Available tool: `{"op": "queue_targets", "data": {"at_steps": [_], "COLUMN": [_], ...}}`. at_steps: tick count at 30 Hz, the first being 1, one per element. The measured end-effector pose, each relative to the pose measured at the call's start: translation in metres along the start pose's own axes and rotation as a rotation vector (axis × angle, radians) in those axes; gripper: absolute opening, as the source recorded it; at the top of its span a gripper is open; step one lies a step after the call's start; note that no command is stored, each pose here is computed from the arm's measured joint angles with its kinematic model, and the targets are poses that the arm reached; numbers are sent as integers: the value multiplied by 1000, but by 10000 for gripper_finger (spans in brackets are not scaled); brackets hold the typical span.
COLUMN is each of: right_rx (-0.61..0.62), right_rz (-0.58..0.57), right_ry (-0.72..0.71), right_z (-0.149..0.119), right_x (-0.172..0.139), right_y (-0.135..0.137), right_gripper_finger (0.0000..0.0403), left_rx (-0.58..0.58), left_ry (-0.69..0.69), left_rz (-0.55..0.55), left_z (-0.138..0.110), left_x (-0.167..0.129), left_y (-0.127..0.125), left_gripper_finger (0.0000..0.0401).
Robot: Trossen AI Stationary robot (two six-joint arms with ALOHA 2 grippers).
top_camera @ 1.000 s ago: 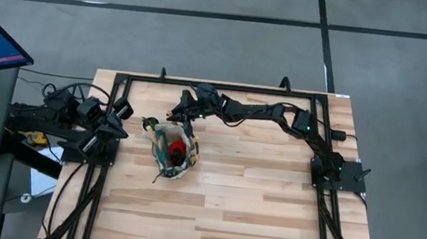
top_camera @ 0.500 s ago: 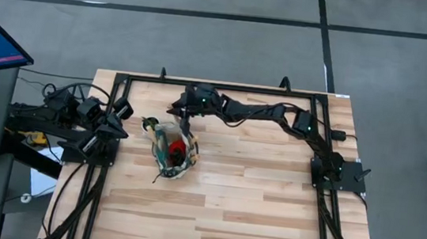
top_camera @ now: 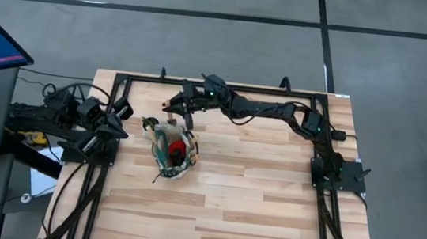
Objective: Pick & Place Garden tools in Gardening bag
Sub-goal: Put the trowel into the gardening bag
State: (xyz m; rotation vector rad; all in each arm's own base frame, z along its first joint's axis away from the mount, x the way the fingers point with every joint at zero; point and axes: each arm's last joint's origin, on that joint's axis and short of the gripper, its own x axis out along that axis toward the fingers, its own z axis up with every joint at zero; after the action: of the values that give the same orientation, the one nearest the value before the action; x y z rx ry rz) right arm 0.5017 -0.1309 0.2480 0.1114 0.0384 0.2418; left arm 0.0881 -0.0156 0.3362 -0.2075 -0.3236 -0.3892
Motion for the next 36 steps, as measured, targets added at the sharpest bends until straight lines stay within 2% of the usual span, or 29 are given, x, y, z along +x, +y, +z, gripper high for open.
{"op": "queue_targets", "data": {"at_steps": [8, 12, 20, 27, 29, 36], "right_rx": [44, -17, -10, 15, 35, 39], "right_rz": [18, -28, -88, 77, 87, 35], "right_ry": [34, 45, 105, -136, -154, -14], "right_z": [-12, -13, -21, 6, 9, -7], "right_x": [4, 4, 2, 3, 2, 6], "right_y": [1, 0, -5, 5, 5, 6], "right_gripper_finger": [61, 61, 61, 61, 61, 61], "left_rx": [0, 0, 1, 1, 1, 1], "left_ry": [0, 0, -1, -1, -1, -1], "left_rz": [1, 1, 4, 4, 4, 3], "left_z": [0, 0, 0, 0, 0, 0], "left_x": [0, 0, 0, 0, 0, 0], "left_y": [0, 0, 0, 0, 0, 0], "left_gripper_finger": [3, 3, 3, 3, 3, 3]}}
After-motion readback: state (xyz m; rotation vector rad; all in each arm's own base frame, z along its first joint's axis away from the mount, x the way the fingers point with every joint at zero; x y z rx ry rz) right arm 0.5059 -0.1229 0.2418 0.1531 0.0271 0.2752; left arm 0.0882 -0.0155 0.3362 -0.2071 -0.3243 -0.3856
